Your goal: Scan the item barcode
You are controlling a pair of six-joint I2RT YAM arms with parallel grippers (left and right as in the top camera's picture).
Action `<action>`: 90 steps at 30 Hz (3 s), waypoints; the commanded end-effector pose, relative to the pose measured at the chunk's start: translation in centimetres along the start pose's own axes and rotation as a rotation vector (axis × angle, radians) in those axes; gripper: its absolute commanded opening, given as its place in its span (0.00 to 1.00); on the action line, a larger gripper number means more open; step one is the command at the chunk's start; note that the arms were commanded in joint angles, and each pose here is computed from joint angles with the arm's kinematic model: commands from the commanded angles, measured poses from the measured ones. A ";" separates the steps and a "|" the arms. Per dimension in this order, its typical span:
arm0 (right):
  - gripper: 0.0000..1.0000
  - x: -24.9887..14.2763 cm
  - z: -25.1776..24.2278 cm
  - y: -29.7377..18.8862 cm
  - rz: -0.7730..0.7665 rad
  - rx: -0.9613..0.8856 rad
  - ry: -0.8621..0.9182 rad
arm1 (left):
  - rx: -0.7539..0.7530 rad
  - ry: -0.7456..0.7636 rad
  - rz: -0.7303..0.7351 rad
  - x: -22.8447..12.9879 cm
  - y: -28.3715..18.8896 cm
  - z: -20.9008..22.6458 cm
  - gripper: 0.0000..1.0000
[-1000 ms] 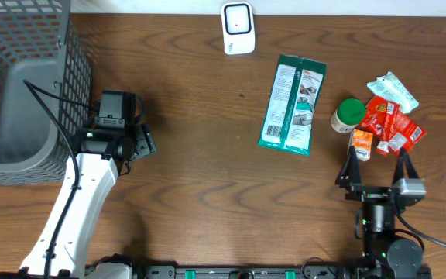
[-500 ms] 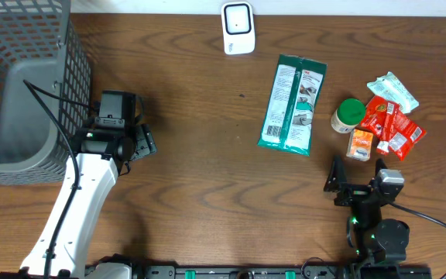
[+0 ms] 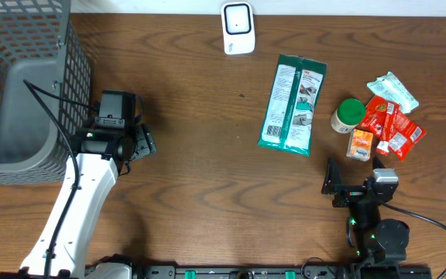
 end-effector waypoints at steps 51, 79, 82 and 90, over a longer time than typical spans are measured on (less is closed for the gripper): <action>0.99 0.0 0.0 0.0 0.000 0.007 -0.014 | -0.468 -0.211 -1.003 -11.7 -24.2 11.1 0.84; 0.99 0.0 0.0 0.0 0.000 0.007 -0.014 | -0.895 -0.230 -1.505 -5.5 -17.3 4.7 0.84; 0.99 0.0 0.0 0.0 0.000 0.007 -0.014 | -0.861 -0.226 -1.437 -5.6 -13.9 4.1 0.84; 0.99 0.0 0.0 0.0 0.000 0.007 -0.014 | -0.772 -0.209 -1.258 -6.2 -8.4 3.2 0.84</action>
Point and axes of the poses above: each gripper's point midway between its finger pads, its own y axis out along the fingers, its own z axis along the line the jaws close on, x = y × z, the point moved 6 cm from there along -y, back along the fingers, and after that the axes turned 3 degrees about -y, right-handed, at the moved point
